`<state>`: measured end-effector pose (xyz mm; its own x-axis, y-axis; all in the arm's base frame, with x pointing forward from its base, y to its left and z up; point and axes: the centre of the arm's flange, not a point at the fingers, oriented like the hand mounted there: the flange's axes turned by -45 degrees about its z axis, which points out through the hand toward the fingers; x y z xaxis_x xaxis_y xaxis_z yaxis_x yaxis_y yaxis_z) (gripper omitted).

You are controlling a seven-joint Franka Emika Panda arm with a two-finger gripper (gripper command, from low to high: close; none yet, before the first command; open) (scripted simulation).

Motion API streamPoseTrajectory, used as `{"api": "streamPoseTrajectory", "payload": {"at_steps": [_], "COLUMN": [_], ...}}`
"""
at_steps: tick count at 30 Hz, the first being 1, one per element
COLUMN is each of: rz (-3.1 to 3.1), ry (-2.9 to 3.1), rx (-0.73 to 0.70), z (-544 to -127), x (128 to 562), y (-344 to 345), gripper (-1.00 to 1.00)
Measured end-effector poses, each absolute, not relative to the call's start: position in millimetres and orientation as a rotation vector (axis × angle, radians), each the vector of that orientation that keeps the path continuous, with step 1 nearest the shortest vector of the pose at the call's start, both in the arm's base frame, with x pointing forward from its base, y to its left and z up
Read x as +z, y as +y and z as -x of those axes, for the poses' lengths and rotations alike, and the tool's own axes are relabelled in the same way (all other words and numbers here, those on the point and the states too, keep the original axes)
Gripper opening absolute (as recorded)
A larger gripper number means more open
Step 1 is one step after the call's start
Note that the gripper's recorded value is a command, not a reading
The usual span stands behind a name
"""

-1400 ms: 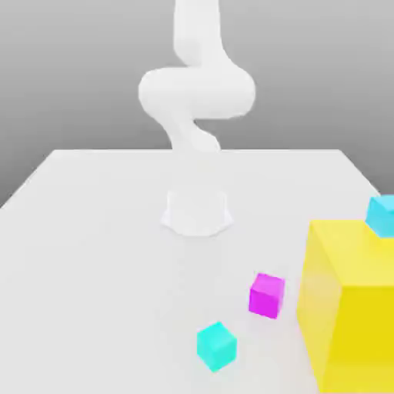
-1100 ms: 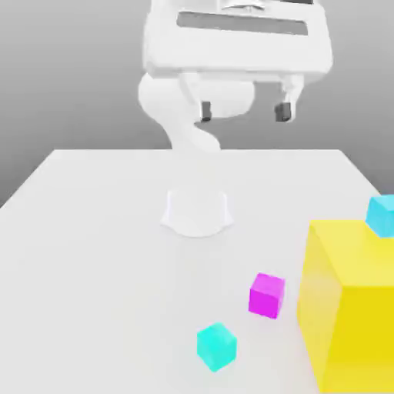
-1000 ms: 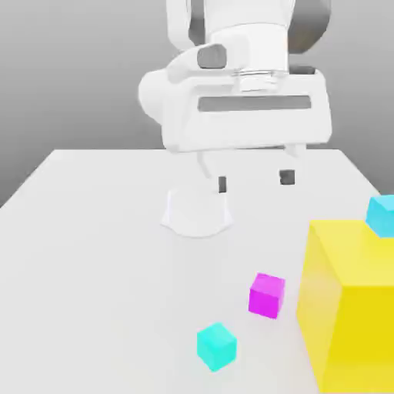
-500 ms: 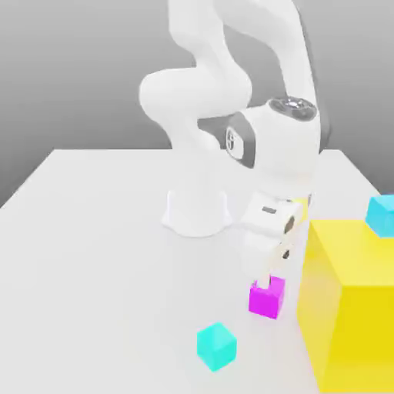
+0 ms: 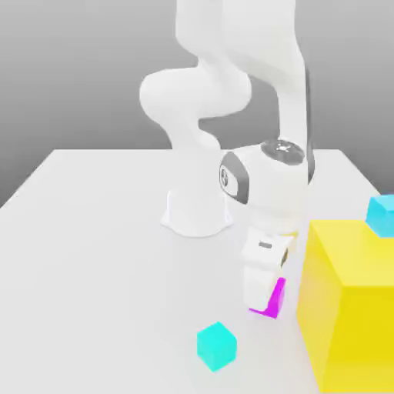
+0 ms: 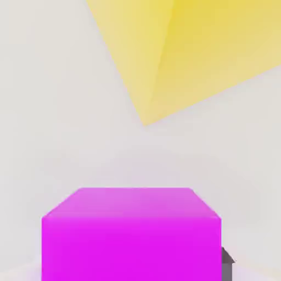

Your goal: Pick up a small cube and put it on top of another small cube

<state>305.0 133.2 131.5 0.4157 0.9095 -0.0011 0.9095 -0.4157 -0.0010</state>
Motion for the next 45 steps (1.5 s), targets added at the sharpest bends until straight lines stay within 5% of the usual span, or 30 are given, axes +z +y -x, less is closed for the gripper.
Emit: {"api": "streamPoseTrajectory", "payload": {"at_steps": [10,19,31,41,45], "rz": [2.602,2.415,2.292,2.222,2.213], "ry": [-1.772,-2.099,-2.336,-2.267,-2.228], "rx": [-0.009,0.277,0.516,0.088,0.007], "z": [-309.1,-340.6,-426.6,-468.5,-474.0], "x": [201.5,240.4,363.5,449.5,407.2], "y": [145.3,151.9,186.5,304.9,321.4], "gripper": [-1.00,-1.00,-1.00,-1.00,-1.00]}}
